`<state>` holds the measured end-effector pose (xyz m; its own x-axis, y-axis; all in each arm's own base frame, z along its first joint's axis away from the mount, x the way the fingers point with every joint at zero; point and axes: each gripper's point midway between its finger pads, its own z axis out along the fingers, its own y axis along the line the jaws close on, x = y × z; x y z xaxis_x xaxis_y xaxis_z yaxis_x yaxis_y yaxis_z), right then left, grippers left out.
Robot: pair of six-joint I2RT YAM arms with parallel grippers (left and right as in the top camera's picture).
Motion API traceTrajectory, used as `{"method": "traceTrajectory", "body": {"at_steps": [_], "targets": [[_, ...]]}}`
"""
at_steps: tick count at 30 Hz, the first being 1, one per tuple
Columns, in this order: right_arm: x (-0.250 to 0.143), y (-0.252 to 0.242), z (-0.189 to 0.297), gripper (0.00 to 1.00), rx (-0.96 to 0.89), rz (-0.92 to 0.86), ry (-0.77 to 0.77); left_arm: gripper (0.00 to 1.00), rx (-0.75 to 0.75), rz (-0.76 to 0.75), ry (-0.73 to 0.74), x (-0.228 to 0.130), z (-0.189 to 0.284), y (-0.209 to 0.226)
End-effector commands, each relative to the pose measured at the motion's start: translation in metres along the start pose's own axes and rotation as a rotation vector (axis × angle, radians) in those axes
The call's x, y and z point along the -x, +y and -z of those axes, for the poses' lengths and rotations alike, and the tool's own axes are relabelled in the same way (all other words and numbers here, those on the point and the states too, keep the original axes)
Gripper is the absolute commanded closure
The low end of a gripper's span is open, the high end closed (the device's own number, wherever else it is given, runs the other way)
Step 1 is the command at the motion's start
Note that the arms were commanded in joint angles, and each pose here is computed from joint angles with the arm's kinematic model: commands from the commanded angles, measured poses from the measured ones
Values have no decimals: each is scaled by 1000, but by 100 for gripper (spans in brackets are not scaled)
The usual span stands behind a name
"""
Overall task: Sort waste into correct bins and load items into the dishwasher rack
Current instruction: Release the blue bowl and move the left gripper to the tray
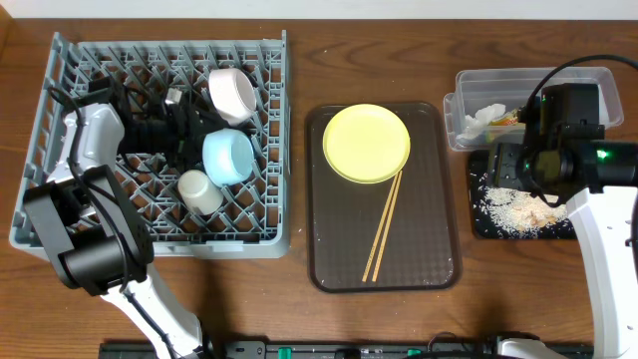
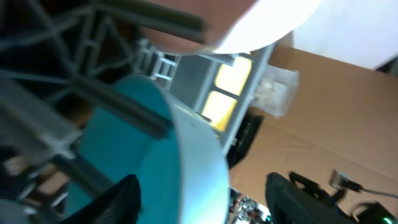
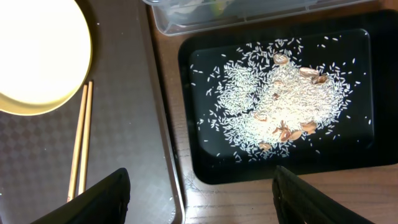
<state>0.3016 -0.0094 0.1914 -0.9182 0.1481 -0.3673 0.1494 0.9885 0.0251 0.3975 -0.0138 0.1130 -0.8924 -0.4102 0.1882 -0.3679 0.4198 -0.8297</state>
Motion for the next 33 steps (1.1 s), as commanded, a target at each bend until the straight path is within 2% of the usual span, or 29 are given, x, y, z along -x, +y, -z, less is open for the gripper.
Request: {"method": "traceTrajectory", "body": {"at_steps": [1, 5, 11, 18, 22, 26, 33], "targets": [[5, -1, 5, 28, 0, -7, -20, 30, 75, -14, -24, 7, 5, 12], [5, -1, 5, 28, 0, -7, -21, 25, 132, -80, -87, 14, 21, 0], [7, -1, 5, 28, 1, -7, -29, 20, 294, -260, -273, 15, 65, -34], [8, -1, 5, 28, 2, -7, -32, 18, 412, -440, -414, -12, 91, -81], [8, -1, 5, 28, 2, -8, -32, 18, 463, -538, -385, -35, 69, -102], [8, -1, 5, 28, 2, -8, -32, 18, 511, -632, -283, -62, 26, -112], [8, -1, 5, 28, 2, -7, -31, 17, 658, -824, -125, -117, -46, -106]]}}
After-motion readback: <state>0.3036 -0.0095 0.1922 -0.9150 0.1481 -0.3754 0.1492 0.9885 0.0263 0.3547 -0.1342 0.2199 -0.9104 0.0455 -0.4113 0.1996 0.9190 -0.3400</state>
